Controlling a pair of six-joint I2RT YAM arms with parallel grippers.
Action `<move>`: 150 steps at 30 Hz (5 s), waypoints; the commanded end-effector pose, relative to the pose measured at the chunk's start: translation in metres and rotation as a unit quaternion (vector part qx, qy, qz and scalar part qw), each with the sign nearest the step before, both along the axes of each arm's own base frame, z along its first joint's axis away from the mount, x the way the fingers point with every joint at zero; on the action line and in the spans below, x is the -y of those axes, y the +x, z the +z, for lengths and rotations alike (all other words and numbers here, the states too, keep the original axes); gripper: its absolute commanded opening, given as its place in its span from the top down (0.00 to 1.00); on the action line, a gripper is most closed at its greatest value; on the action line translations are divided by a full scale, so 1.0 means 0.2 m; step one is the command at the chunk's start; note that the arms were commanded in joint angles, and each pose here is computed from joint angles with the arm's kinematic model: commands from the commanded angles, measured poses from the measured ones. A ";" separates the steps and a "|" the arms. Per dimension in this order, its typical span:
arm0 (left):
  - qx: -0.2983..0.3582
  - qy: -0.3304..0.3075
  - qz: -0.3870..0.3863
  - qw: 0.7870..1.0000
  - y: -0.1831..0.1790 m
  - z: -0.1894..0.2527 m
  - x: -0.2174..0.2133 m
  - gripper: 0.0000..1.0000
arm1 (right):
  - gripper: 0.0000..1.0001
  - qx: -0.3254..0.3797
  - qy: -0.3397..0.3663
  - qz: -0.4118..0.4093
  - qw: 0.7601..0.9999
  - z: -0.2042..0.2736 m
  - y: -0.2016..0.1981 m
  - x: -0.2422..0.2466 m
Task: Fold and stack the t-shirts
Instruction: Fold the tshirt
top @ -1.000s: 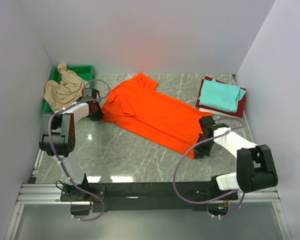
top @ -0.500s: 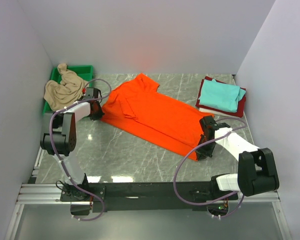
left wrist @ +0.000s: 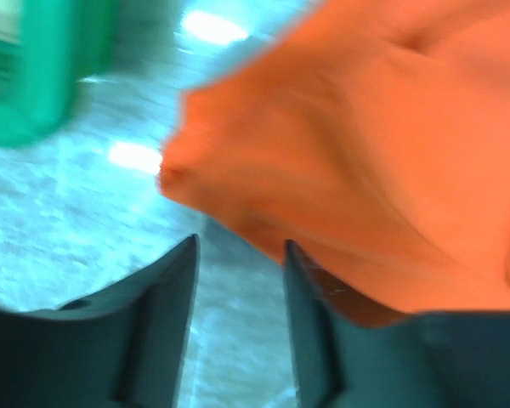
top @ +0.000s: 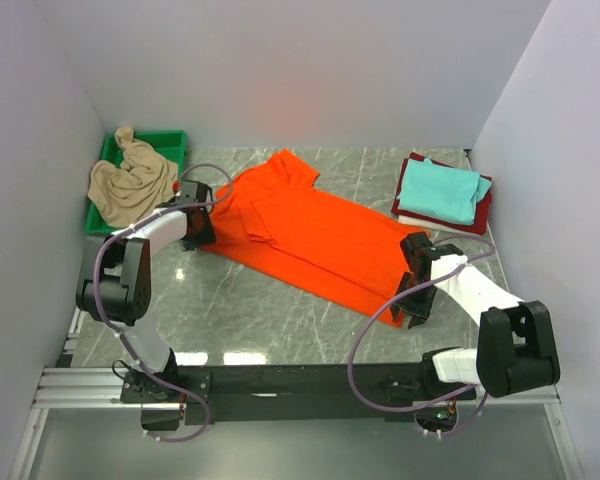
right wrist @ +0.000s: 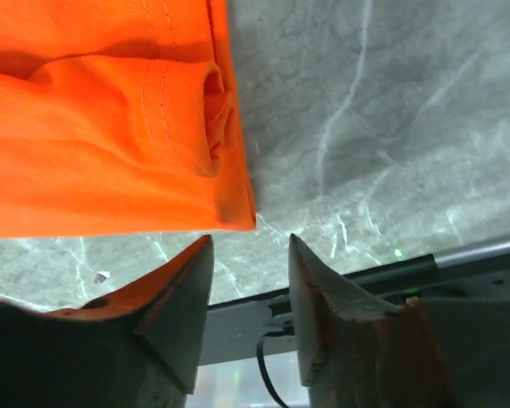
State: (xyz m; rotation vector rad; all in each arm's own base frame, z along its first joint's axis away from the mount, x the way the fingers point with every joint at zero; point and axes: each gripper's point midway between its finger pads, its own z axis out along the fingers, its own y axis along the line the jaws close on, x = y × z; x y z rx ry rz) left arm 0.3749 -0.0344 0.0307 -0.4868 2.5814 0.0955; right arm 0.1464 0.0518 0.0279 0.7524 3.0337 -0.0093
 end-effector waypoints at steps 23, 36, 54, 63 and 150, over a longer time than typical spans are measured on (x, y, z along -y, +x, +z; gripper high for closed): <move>0.071 -0.108 -0.084 0.988 0.06 0.33 0.48 0.44 | 0.48 0.086 0.034 0.024 0.995 0.06 0.29 -0.09; 0.085 -0.163 -0.106 0.977 0.08 0.38 0.63 0.44 | 0.49 0.078 -0.008 0.015 0.997 -0.01 0.37 -0.03; 0.068 -0.172 -0.120 0.976 0.05 0.29 0.69 0.44 | 0.50 0.092 -0.058 0.003 0.994 0.02 0.53 0.08; 0.062 -0.198 -0.137 0.969 0.06 0.27 0.77 0.44 | 0.50 0.115 -0.083 -0.012 0.990 0.08 0.62 0.15; 0.050 -0.147 -0.232 0.960 0.36 0.12 1.12 0.87 | 0.62 0.113 0.033 0.045 0.992 0.08 0.33 -0.19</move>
